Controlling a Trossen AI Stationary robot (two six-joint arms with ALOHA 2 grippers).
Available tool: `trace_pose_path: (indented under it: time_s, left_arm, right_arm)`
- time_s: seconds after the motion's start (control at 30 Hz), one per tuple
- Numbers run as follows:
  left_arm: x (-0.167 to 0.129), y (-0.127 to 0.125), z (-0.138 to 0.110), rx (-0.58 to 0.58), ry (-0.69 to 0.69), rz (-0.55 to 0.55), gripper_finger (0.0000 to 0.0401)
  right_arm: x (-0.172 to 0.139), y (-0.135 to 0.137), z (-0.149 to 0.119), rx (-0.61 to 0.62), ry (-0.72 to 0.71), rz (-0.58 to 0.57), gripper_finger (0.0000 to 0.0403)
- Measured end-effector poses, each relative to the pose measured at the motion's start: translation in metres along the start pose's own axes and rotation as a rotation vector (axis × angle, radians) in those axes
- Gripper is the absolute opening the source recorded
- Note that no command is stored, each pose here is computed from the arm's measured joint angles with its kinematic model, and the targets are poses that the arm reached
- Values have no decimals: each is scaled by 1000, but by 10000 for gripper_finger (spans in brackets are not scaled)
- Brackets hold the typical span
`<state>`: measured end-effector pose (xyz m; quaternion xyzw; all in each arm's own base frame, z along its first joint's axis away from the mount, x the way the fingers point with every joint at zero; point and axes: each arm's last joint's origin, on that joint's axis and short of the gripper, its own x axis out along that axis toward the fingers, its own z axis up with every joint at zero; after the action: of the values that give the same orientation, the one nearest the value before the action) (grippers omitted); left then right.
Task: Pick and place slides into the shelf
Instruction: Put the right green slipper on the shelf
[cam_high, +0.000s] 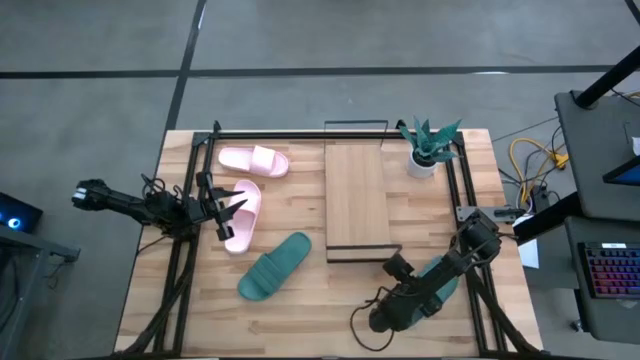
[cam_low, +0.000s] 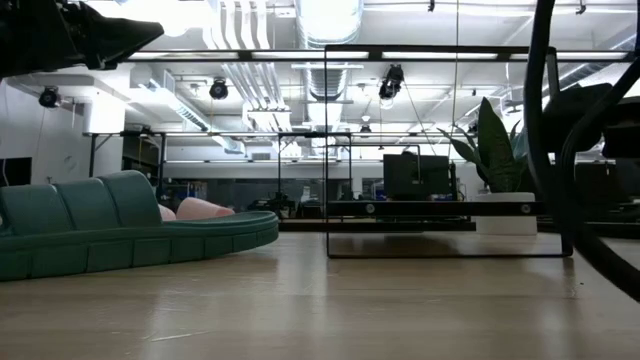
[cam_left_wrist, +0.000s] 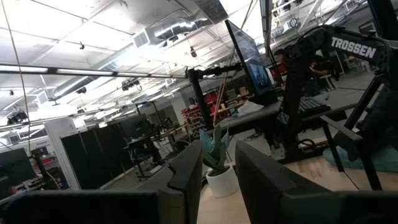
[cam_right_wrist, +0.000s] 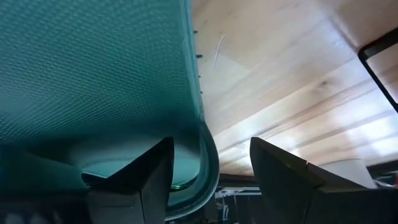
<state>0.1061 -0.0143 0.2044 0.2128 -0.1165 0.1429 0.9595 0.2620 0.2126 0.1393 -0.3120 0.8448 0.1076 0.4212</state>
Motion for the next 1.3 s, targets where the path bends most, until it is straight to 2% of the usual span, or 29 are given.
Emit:
trace_pose_path:
  time_s: [0.17, 0.3, 0.6, 0.77, 0.93, 1.1, 1.3]
  left_arm:
    - [0, 0, 0, 0, 1, -1, 83]
    - [0, 0, 0, 0, 1, 0, 83]
    - [0, 0, 0, 1, 1, -1, 83]
    - [0, 0, 0, 1, 1, -1, 83]
    - [0, 0, 0, 2, 4, -3, 83]
    - [0, -1, -1, 3, 5, -4, 83]
    - [0, -1, -1, 3, 6, -4, 83]
  right_arm:
    - [-3, 0, -1, 42, -9, 21, 203]
    - [-8, 2, -5, 77, -24, 89, 203]
    - [-11, -2, -13, 125, -47, 43, 203]
    - [-3, -3, -14, 146, 0, 139, 202]
    - [0, -3, -14, 156, 16, 152, 199]
    - [0, -2, -15, 146, 20, 183, 156]
    - [0, 0, -15, 132, 24, 232, 43]
